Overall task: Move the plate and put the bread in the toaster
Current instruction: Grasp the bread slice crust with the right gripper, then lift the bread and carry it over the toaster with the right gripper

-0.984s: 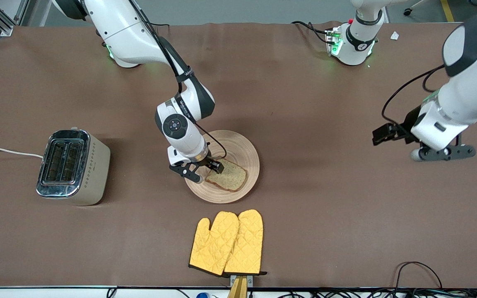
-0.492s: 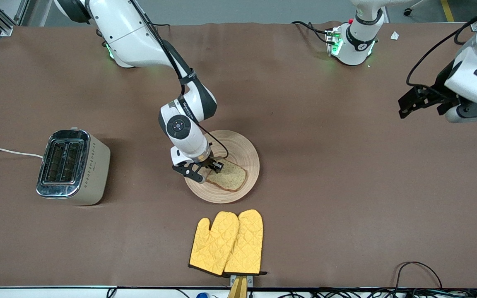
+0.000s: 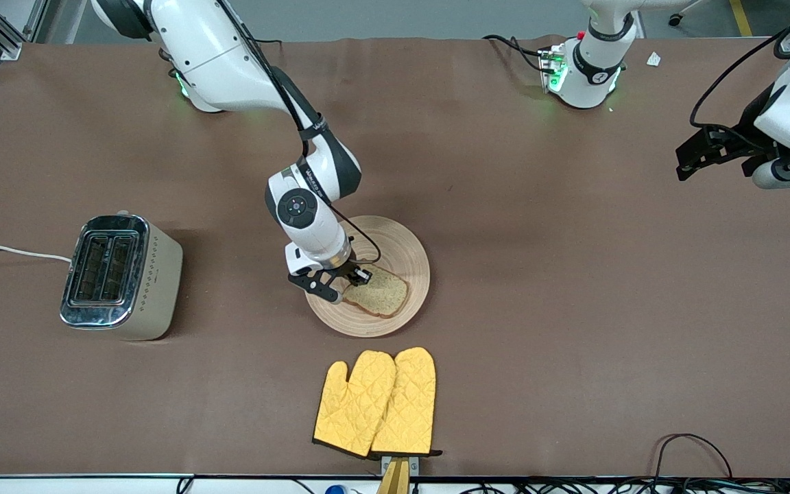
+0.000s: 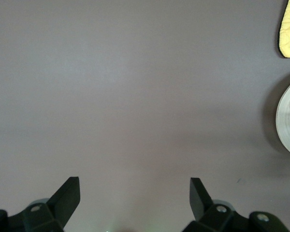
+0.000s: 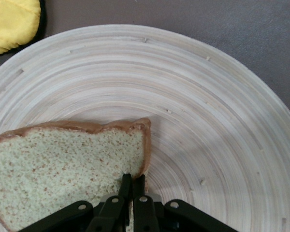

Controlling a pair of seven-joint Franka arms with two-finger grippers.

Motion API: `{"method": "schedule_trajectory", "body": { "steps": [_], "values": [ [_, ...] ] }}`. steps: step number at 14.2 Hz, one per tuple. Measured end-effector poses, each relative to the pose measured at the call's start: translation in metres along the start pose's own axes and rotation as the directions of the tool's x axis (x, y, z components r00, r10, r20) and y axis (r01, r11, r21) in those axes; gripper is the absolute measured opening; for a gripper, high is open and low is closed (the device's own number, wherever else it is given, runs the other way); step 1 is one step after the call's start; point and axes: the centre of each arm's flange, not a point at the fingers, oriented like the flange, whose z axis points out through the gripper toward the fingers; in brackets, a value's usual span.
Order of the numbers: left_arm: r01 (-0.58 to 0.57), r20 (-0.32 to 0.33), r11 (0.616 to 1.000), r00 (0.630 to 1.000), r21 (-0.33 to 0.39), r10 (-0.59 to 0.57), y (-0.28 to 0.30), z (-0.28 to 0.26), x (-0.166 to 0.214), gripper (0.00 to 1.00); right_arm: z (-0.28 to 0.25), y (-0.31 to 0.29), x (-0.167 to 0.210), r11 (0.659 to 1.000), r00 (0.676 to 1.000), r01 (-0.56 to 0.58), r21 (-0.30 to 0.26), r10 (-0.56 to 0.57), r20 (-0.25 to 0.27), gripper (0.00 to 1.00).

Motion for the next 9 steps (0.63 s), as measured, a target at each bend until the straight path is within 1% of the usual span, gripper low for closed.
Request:
{"method": "schedule_trajectory", "body": {
  "steps": [2,5,7,9],
  "values": [
    [-0.002,0.000,1.000,1.000,0.000,0.002,0.001,0.000,0.000,1.00,-0.001,0.000,0.001,1.000,1.000,-0.001,-0.011,0.001,0.007,0.05],
    [-0.001,0.016,1.000,1.000,0.003,0.001,0.000,0.002,-0.002,1.00,-0.015,-0.004,0.009,0.998,0.999,-0.001,-0.070,0.005,0.046,0.05],
    [-0.004,0.026,1.000,1.000,0.005,0.004,0.001,0.005,-0.002,1.00,-0.045,-0.006,0.023,0.995,0.998,0.010,-0.101,-0.005,0.057,0.05],
    [-0.006,0.043,1.000,0.999,0.006,0.006,0.002,0.013,0.002,1.00,-0.084,-0.004,0.039,0.988,0.996,0.055,-0.142,-0.044,0.080,0.05]
  ]
}}
